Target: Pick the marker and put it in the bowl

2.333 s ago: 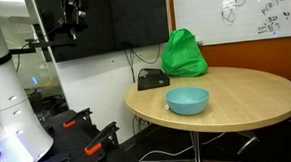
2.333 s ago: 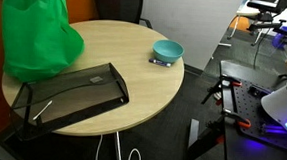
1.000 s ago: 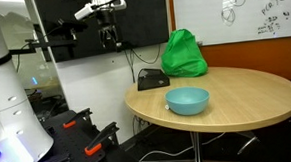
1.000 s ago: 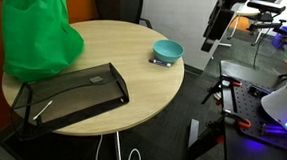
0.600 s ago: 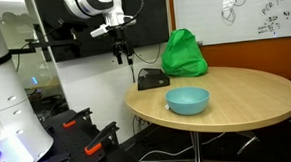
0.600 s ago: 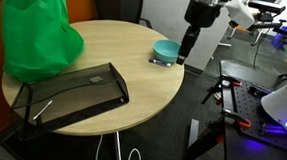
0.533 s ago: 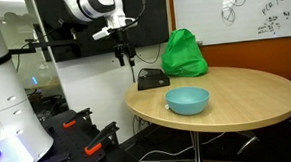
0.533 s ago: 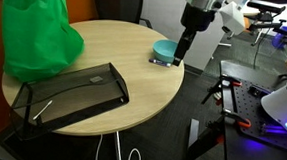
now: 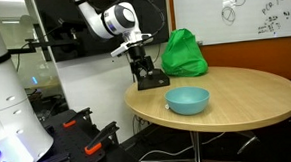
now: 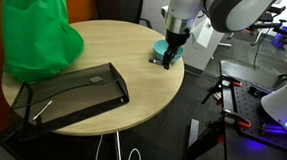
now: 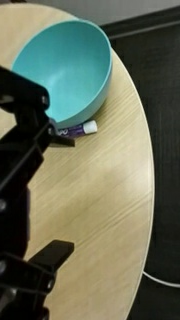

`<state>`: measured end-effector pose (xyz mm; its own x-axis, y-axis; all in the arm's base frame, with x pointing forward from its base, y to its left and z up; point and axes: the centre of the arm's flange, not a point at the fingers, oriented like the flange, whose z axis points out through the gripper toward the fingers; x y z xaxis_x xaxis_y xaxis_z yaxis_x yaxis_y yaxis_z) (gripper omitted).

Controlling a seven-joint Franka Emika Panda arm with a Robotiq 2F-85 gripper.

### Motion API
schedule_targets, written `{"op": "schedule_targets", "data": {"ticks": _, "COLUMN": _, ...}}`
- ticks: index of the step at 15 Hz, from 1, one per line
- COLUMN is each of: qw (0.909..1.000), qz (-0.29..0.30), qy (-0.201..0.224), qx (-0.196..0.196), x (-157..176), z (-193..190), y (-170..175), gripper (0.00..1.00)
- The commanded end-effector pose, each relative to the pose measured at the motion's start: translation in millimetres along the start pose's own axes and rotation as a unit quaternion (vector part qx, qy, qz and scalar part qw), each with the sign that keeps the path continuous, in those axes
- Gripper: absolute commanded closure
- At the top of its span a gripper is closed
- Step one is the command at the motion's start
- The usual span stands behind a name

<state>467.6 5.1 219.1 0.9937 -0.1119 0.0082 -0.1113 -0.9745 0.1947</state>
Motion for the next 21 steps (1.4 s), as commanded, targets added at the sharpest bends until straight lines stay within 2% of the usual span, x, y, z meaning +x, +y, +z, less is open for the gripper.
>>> {"op": "schedule_targets", "data": {"ticks": 1, "qw": 0.9992, "qz": 0.004, "qy": -0.021, "qx": -0.033, "x": 30, "z": 33, "y": -4, "gripper": 0.0}}
{"op": "schedule_targets", "data": {"ticks": 8, "qw": 0.9975, "qz": -0.005, "qy": -0.038, "qx": -0.059, "x": 66, "z": 83, "y": -6, "gripper": 0.0}}
{"op": "schedule_targets", "data": {"ticks": 14, "qw": 0.9966, "qz": 0.001, "qy": -0.039, "qx": -0.072, "x": 96, "z": 98, "y": 8, "gripper": 0.0}}
{"op": "schedule_targets", "data": {"ticks": 21, "qw": 0.9949, "qz": 0.017, "qy": -0.04, "qx": -0.091, "x": 113, "z": 104, "y": 33, "gripper": 0.0}}
